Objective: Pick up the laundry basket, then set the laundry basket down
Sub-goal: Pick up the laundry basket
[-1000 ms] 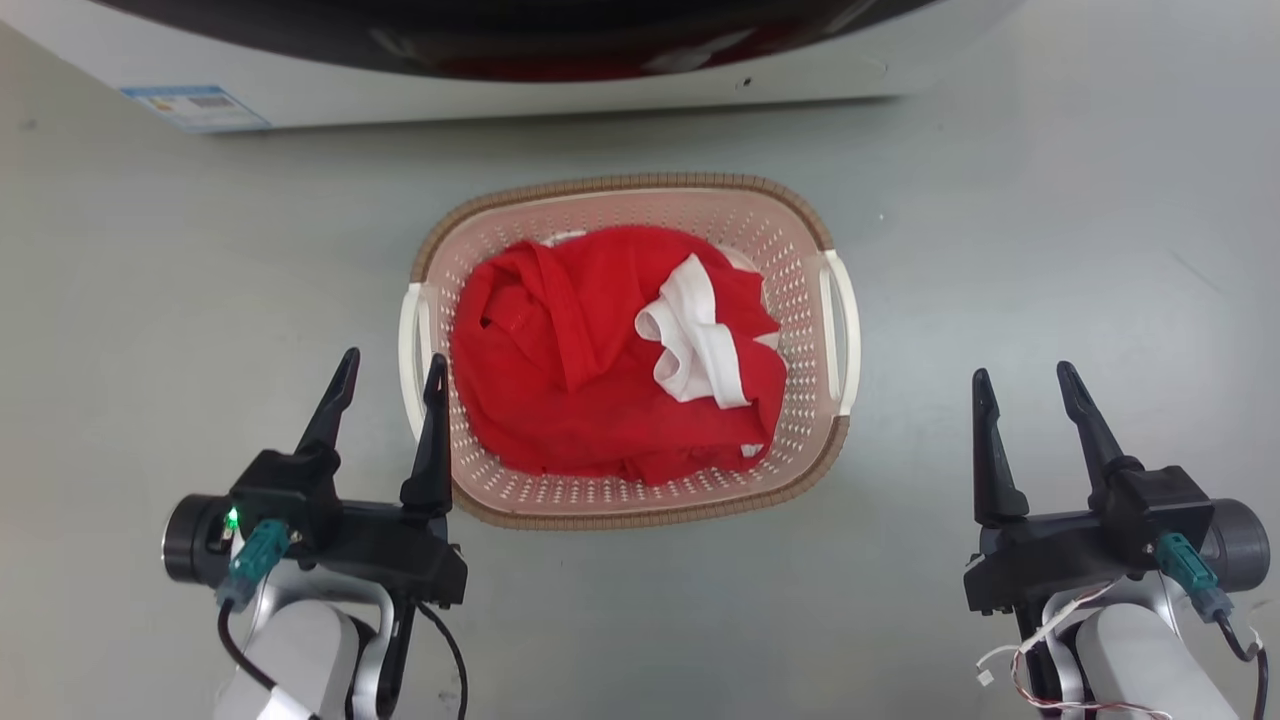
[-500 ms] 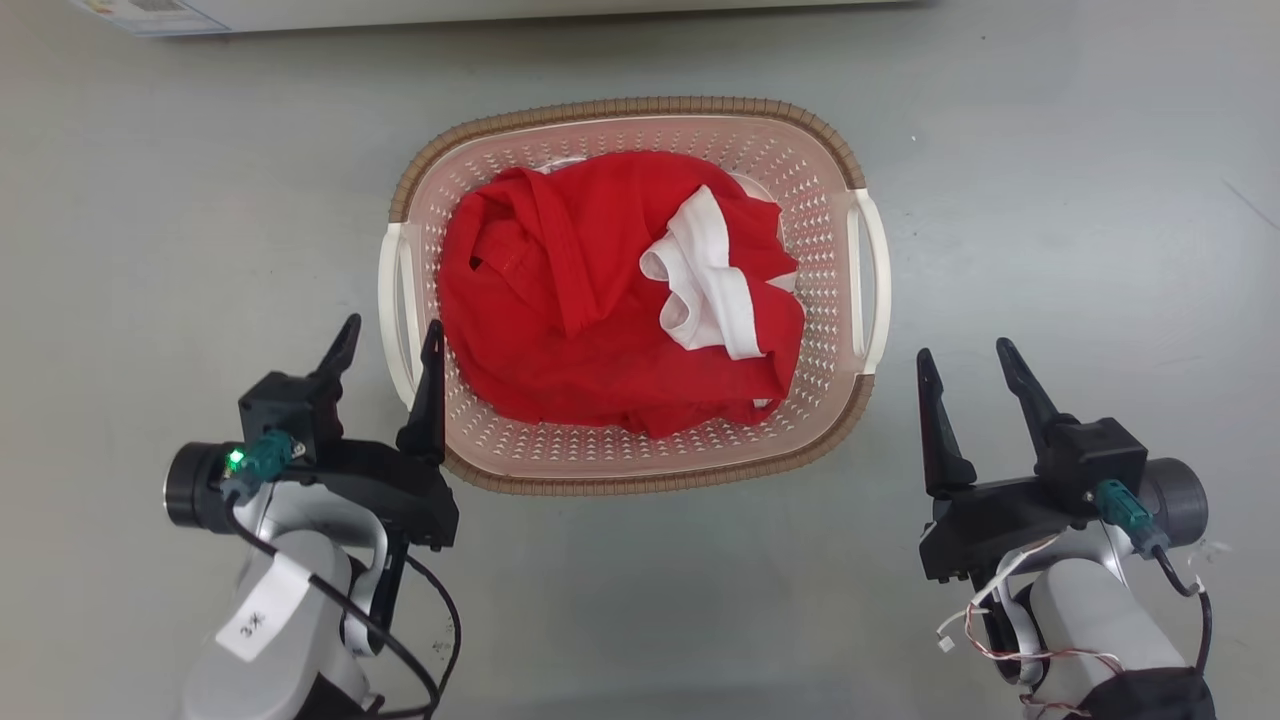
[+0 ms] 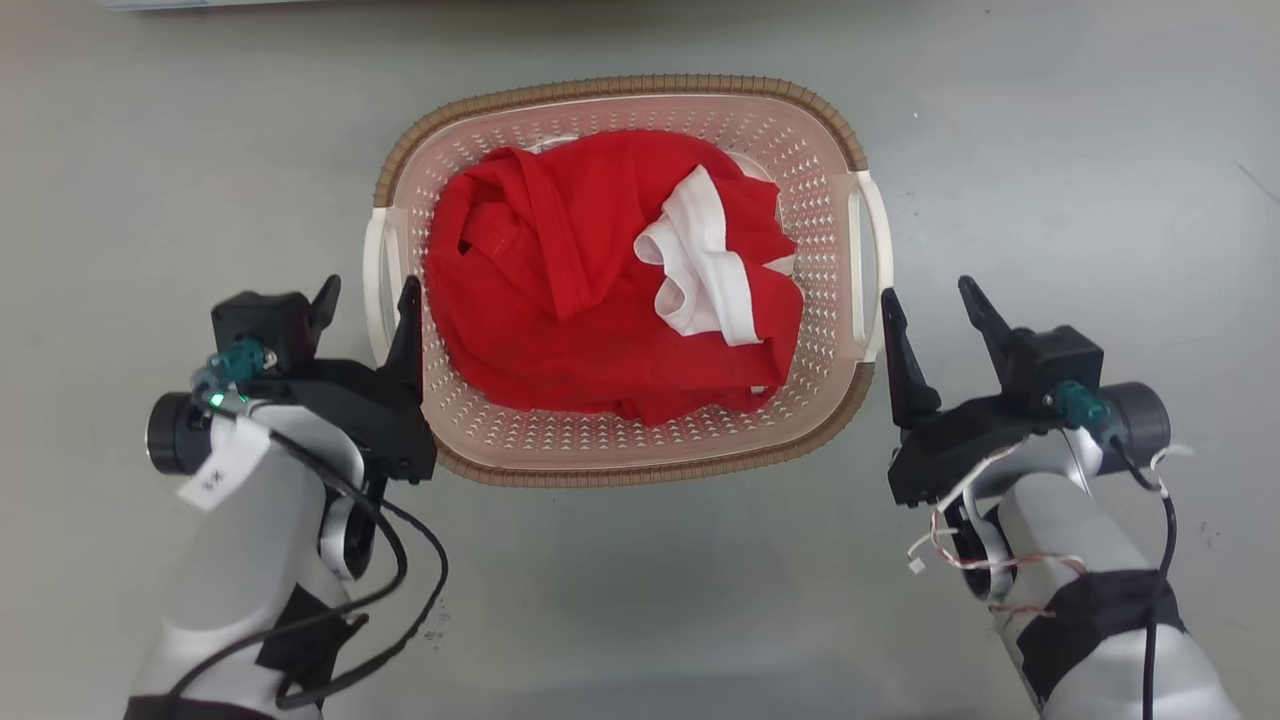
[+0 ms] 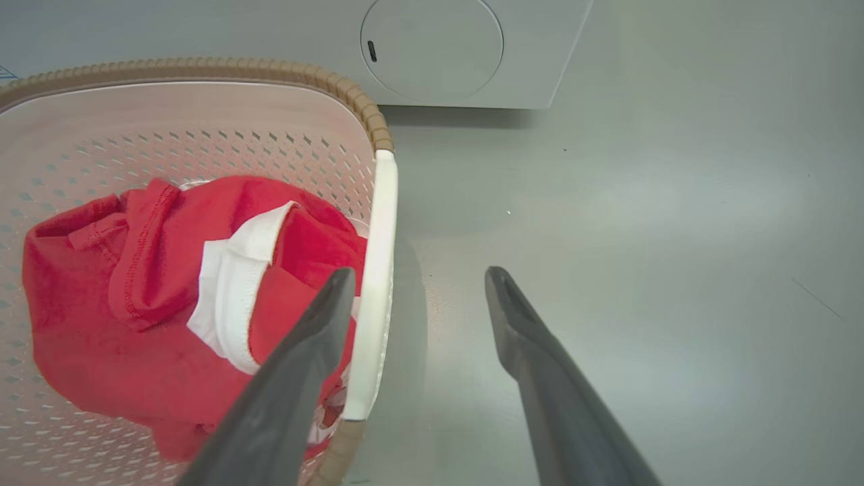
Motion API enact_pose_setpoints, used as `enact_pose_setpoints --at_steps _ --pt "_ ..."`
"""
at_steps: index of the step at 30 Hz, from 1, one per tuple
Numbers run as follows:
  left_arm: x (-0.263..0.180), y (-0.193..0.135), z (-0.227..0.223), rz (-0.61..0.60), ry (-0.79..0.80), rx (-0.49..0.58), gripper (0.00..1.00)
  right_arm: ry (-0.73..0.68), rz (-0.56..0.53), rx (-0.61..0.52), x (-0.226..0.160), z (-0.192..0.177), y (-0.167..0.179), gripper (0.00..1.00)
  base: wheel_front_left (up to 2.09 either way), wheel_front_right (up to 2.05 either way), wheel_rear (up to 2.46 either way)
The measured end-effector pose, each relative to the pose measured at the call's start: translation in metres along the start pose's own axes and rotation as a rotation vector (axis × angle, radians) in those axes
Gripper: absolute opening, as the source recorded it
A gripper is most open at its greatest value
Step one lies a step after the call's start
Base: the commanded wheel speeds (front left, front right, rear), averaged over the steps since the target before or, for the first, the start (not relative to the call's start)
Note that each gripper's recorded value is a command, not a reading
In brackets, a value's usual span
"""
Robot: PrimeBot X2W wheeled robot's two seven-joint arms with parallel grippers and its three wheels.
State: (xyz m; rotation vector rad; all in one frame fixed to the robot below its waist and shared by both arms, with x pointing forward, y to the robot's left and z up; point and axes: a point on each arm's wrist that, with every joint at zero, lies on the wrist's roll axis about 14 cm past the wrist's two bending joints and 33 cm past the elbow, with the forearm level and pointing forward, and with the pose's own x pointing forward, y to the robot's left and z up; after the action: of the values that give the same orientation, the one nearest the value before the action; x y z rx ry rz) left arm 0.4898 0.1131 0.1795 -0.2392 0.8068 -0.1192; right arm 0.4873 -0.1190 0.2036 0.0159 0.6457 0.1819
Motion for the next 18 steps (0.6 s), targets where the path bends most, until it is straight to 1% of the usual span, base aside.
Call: enact_pose_setpoints --at_steps 7,18 --pt "0.017 0.004 -0.004 -0.004 0.073 -0.023 1.0 0.046 0.015 -0.004 0.021 -0.002 -0.001 1.0 0.0 0.0 0.0" --pt "0.028 0.012 -0.034 0.006 0.223 -0.069 1.0 0.149 0.057 -0.006 0.041 -0.019 0.003 1.0 0.0 0.0 0.0"
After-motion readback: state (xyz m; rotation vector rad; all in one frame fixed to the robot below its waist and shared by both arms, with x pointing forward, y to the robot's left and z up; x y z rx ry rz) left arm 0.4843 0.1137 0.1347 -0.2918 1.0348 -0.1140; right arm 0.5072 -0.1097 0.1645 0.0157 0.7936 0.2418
